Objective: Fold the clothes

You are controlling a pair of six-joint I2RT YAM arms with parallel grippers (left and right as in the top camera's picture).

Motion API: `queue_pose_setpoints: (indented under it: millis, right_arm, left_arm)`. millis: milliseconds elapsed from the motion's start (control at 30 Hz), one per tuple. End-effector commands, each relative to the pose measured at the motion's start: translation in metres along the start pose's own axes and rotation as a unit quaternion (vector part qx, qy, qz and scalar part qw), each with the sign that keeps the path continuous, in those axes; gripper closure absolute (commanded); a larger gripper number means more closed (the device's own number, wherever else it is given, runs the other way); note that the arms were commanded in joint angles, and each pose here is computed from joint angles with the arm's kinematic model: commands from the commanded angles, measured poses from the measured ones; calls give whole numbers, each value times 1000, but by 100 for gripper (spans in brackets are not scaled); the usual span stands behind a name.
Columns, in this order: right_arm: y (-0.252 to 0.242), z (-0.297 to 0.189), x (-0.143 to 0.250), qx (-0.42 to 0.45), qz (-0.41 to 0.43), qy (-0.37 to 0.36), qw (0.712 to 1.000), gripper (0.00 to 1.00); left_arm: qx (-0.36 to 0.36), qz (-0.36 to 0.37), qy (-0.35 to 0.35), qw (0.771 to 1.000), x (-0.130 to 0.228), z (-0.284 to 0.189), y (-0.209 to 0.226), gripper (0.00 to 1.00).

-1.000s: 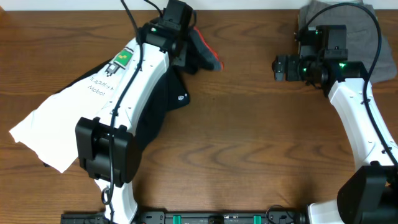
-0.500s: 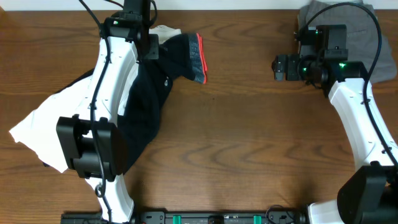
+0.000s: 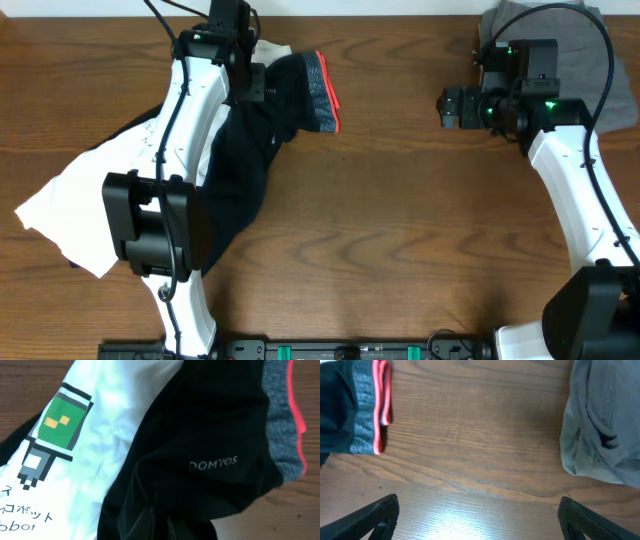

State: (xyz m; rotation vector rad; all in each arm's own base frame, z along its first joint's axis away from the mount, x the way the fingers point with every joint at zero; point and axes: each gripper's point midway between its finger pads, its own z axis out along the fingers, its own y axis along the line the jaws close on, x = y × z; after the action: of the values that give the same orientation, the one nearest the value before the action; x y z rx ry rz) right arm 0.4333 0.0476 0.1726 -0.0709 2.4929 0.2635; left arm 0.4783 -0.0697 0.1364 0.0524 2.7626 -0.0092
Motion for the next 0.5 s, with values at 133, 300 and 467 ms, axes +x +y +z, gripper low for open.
queue_pose_setpoints:
  millis: [133,300,467]
  right_arm:
    - [9,-1,-10,-19,0,-13,1000,1]
    - [9,-1,-10,-19,0,-13,1000,1]
    - [9,-1,-9,-19,2,-11,1000,1]
  left_arm:
    - [43,14,-71,996,-21,-61,-18,94]
    - [65,15,-140,988,-37,-109,-23,94]
    - [56,20,-220,974,-54,-163,-16,94]
